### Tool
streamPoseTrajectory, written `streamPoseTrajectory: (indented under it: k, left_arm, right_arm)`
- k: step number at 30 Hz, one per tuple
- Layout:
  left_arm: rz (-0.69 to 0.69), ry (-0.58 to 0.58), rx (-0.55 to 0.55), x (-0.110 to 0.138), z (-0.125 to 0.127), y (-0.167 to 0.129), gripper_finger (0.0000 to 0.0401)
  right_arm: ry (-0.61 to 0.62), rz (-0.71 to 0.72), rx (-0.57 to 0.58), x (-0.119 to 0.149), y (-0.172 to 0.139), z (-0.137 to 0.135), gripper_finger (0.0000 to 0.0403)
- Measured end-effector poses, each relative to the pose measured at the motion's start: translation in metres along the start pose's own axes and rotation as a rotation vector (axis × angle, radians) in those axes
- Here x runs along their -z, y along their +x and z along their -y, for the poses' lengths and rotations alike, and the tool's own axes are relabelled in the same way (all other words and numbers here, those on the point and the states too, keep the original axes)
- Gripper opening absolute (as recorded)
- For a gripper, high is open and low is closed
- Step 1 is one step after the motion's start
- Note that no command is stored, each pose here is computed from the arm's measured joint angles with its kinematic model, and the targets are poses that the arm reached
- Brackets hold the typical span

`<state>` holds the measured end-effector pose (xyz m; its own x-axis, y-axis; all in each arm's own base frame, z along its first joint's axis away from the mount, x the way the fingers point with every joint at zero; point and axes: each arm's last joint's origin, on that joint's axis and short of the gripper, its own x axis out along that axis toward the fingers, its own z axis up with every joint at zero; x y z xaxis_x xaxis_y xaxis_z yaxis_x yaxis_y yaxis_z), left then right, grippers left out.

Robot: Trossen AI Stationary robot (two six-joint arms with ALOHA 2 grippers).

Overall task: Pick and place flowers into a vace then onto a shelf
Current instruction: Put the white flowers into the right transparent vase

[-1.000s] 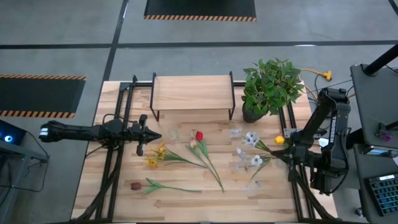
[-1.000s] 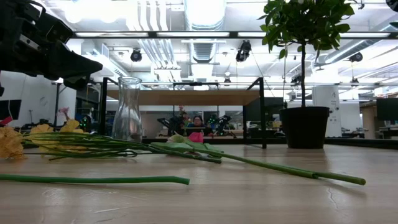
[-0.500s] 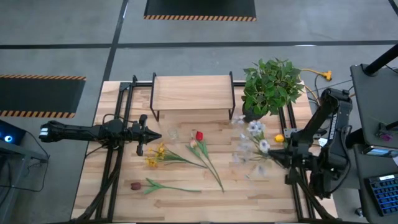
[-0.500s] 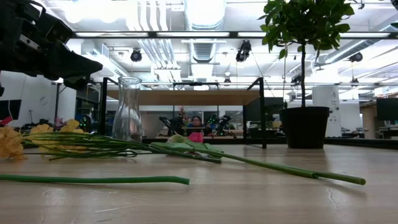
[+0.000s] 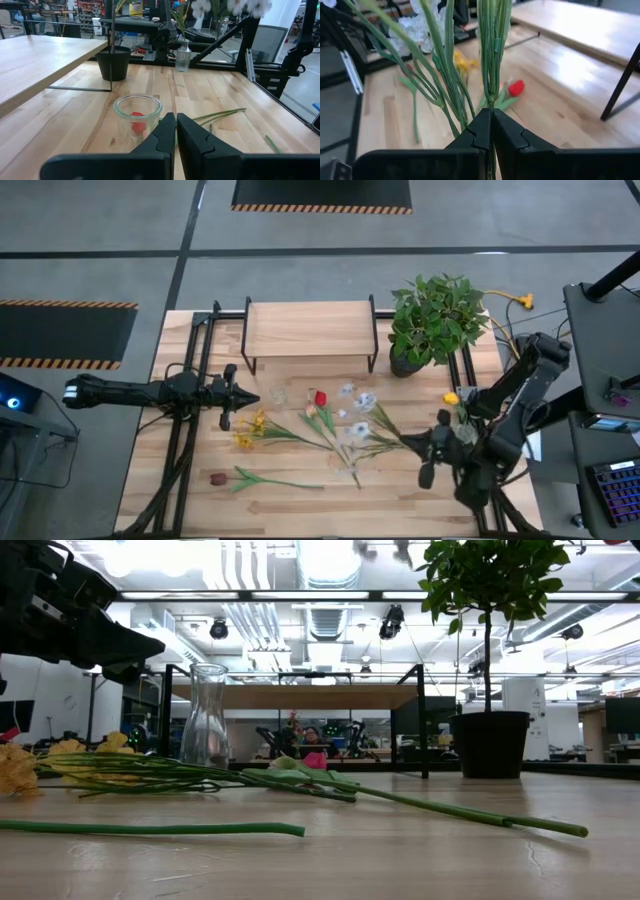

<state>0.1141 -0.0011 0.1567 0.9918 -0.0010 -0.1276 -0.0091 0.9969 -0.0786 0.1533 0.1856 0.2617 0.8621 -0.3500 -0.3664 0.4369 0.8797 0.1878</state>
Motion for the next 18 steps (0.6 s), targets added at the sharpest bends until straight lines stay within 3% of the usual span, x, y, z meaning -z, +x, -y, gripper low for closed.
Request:
streamPoseTrajectory:
  k: [8, 18]
  left_arm:
    - [0.000, 0.000, 0.000, 0.000, 0.000, 0.000, 0.0000]
    - [0.000, 0.000, 0.000, 0.000, 0.000, 0.000, 0.0000]
  right_arm:
    - [-0.042, -0.054, 0.027, 0.020, 0.010, -0.009, 0.0019]
    - [-0.018, -0.175, 0.012, 0.026, 0.013, -0.011, 0.0137]
